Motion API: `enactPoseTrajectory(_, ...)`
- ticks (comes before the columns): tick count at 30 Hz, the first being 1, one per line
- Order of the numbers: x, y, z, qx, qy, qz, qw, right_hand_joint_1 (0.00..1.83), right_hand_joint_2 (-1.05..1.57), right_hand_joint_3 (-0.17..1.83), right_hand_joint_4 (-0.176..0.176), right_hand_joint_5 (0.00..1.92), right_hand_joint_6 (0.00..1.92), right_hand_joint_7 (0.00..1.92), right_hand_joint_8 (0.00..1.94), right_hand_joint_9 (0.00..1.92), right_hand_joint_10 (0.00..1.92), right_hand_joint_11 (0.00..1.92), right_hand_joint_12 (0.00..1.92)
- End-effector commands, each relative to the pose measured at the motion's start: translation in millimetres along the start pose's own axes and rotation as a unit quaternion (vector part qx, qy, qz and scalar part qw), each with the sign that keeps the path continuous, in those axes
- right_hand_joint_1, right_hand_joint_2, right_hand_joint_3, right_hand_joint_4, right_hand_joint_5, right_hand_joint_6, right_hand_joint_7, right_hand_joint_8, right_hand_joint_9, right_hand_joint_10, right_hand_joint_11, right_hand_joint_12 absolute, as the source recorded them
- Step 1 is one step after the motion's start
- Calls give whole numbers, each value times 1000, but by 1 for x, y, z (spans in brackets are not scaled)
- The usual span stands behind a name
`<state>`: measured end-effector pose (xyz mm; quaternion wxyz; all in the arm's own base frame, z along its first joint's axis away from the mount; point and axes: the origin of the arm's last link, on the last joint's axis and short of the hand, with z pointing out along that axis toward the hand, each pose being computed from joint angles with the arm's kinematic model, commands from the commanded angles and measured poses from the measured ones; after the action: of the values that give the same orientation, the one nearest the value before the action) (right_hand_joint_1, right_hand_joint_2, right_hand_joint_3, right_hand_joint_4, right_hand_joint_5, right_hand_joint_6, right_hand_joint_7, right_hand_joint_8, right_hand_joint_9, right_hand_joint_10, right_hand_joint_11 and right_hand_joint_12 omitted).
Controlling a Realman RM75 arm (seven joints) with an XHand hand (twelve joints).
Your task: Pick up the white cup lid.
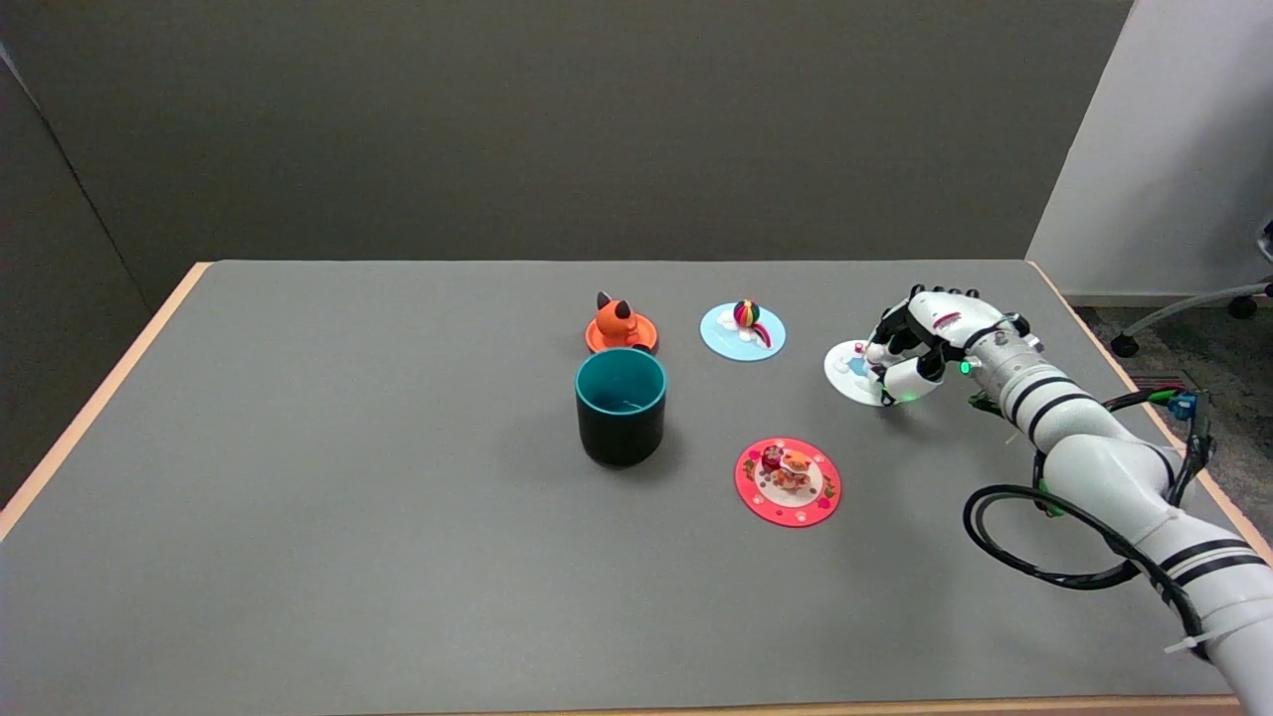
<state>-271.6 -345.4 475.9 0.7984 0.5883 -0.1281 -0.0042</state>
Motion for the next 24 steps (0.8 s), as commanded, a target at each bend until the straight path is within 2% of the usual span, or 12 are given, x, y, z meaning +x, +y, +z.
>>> enactPoseTrajectory(1, 1, 1, -1, -2, 7, -2, 1000, 988, 721, 743, 11, 855, 398, 707, 727, 758, 465, 538, 308)
enactPoseTrajectory(2, 2, 1, -1, -1, 8, -2, 1000, 990, 730, 735, 14, 850, 415, 686, 775, 751, 494, 541, 309)
enactPoseTrajectory(3, 2, 1, -1, -1, 8, -2, 1000, 1010, 1020, 317, 32, 830, 1064, 640, 877, 718, 609, 521, 372)
enactPoseTrajectory(4, 3, 1, -1, -1, 9, -2, 1000, 1015, 1092, 217, 33, 824, 1231, 613, 939, 700, 654, 521, 384)
enactPoseTrajectory(5, 3, 1, -1, -1, 10, -2, 1000, 1006, 1094, 227, 40, 811, 1251, 594, 977, 692, 669, 530, 365)
enactPoseTrajectory(8, 4, 0, 0, 0, 12, -1, 1000, 966, 1140, 225, 49, 736, 1362, 511, 1056, 634, 789, 493, 465)
enactPoseTrajectory(13, 6, 0, 0, -1, 14, -1, 1000, 941, 1169, 229, 47, 685, 1440, 410, 1141, 587, 864, 499, 479)
enactPoseTrajectory(24, 10, -6, 1, 9, 18, 1, 1000, 936, 1181, 229, 36, 666, 1466, 397, 1173, 570, 914, 506, 508)
